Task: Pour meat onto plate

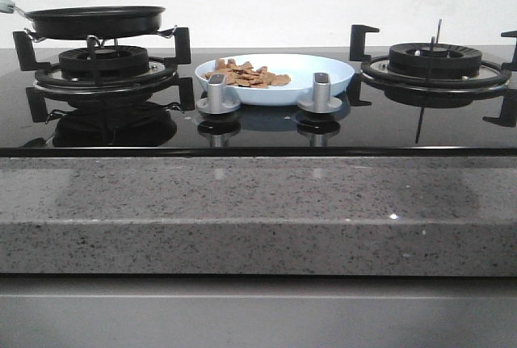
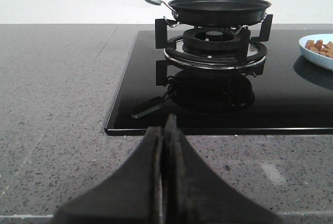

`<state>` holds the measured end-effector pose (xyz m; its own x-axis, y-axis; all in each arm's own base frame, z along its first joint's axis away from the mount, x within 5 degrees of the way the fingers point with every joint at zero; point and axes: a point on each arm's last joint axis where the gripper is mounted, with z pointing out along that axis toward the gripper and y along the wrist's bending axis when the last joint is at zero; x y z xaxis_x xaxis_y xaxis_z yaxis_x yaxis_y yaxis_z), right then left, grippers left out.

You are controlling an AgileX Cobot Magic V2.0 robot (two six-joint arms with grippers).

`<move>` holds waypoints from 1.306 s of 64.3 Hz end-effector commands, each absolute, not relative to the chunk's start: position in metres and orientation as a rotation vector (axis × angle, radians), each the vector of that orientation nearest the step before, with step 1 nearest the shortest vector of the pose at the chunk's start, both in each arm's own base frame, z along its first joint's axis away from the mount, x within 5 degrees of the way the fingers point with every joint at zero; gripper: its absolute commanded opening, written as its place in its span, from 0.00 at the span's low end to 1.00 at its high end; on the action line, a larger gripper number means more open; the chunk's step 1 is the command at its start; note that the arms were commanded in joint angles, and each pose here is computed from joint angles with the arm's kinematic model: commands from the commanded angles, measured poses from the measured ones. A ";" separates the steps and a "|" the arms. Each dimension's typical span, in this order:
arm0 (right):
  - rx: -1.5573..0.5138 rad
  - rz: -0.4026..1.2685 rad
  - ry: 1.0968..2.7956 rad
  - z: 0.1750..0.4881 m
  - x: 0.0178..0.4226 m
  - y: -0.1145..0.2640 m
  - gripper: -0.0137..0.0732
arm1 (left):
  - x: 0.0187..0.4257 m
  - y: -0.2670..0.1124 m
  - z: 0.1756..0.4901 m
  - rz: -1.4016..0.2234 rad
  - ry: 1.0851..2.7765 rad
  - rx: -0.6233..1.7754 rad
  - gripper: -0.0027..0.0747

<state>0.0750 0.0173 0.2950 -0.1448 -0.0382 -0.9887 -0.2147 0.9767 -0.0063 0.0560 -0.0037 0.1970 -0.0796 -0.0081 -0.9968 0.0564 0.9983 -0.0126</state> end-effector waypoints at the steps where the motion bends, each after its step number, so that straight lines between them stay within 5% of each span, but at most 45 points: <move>1: -0.172 0.138 1.608 0.311 0.075 0.016 0.09 | 0.055 -0.003 0.204 -0.065 1.553 0.010 0.01; 33: -0.172 0.137 1.605 0.311 0.076 0.016 0.09 | 0.055 -0.003 0.204 -0.065 1.553 0.010 0.01; 72: 0.053 0.058 1.552 0.205 0.058 0.000 0.09 | 0.055 -0.003 0.204 -0.065 1.553 0.010 0.01; 84: 0.045 0.055 1.539 0.201 0.055 0.001 0.09 | 0.055 -0.003 0.204 -0.065 1.553 0.010 0.01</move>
<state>0.0566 0.0020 0.1918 -0.0744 0.0848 -0.9936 -0.0173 0.9961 0.0863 0.0560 -0.0038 0.1970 -0.0797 -0.0102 -0.9968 0.0566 0.9983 -0.0148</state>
